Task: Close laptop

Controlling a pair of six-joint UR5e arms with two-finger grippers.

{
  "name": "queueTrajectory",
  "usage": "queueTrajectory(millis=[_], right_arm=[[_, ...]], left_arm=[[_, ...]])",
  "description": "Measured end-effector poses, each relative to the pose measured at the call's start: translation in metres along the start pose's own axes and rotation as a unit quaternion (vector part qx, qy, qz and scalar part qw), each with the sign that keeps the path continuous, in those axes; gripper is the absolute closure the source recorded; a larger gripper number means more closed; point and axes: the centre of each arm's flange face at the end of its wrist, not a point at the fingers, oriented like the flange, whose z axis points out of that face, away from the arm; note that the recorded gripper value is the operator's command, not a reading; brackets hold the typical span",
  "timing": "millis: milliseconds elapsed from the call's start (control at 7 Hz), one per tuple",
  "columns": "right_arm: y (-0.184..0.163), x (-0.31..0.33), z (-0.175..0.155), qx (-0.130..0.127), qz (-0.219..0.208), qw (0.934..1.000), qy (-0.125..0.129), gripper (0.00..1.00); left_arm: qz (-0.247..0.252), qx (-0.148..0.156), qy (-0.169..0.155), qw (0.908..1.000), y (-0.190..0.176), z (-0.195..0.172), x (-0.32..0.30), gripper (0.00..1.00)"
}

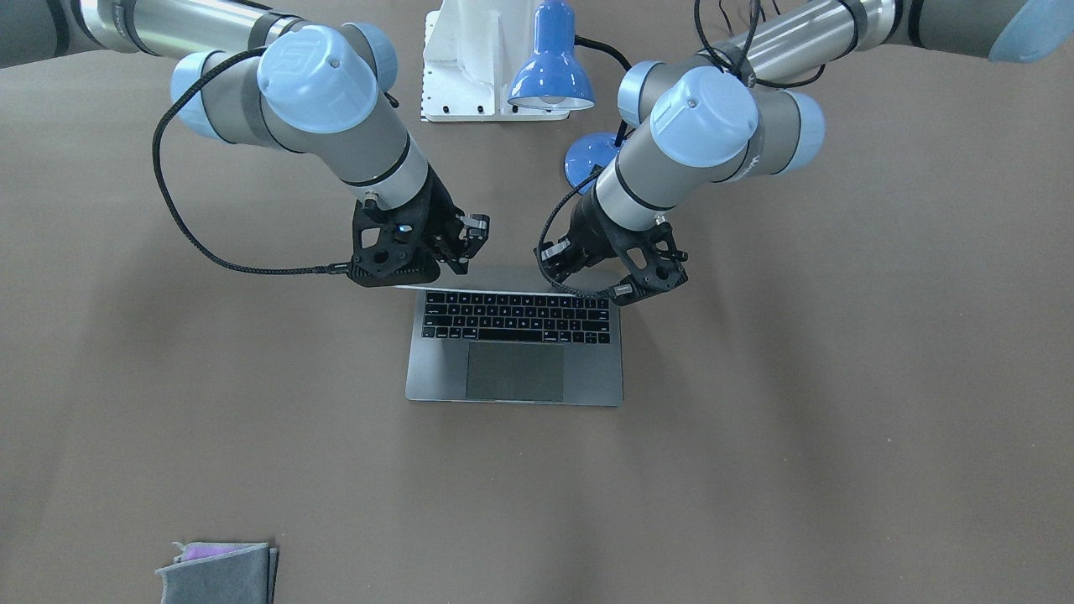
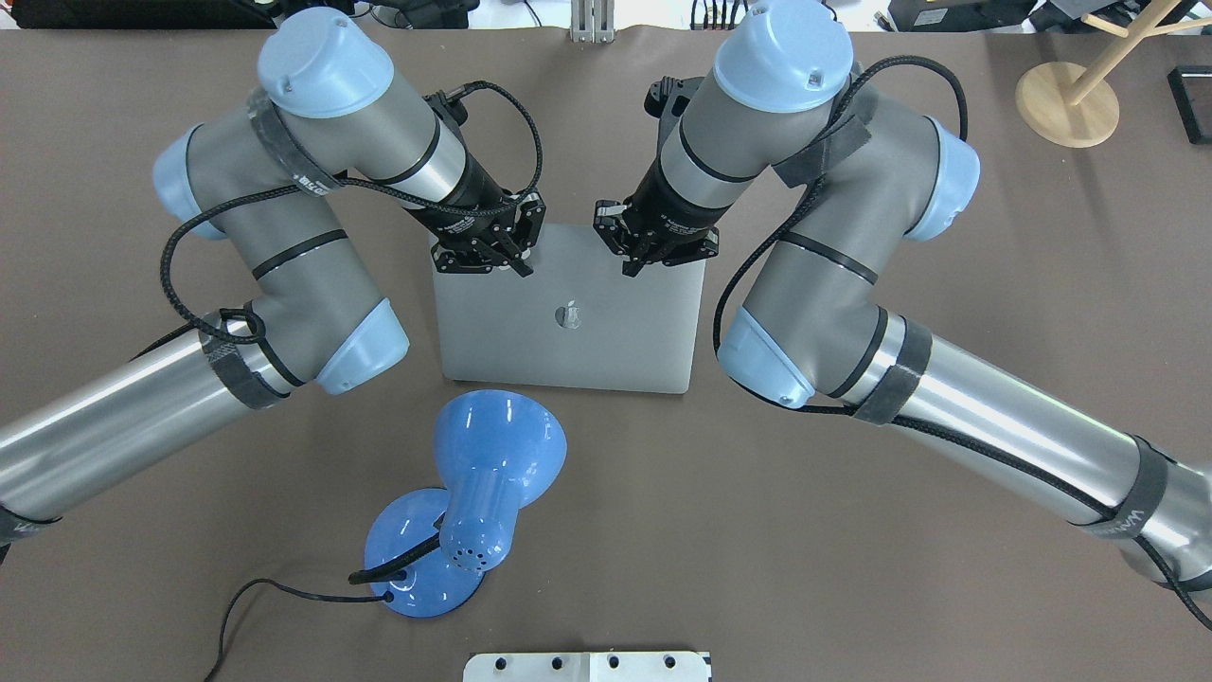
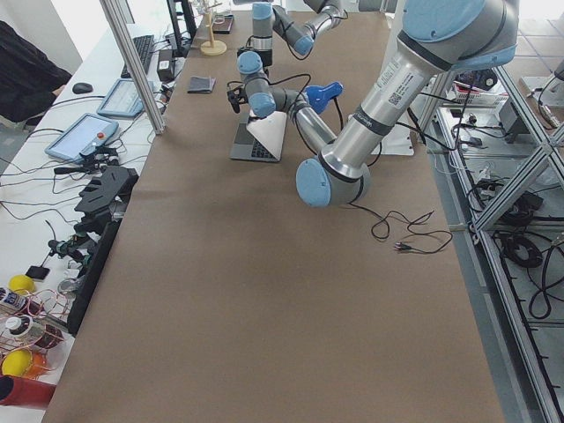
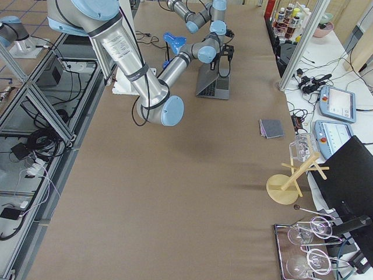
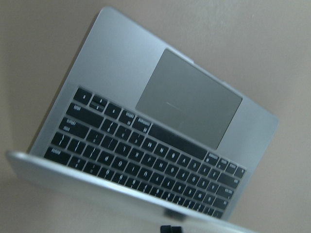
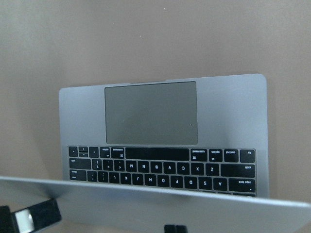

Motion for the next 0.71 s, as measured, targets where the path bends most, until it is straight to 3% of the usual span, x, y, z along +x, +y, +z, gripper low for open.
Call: queueTrajectory(millis=[714], right_arm=[[-0.059, -0.013, 0.073, 0.004, 0.004, 0.9999, 0.010, 1.00]], left_arm=[[-0.008, 0.014, -0.007, 0.9998, -0.032, 0.031, -0.002, 1.00]])
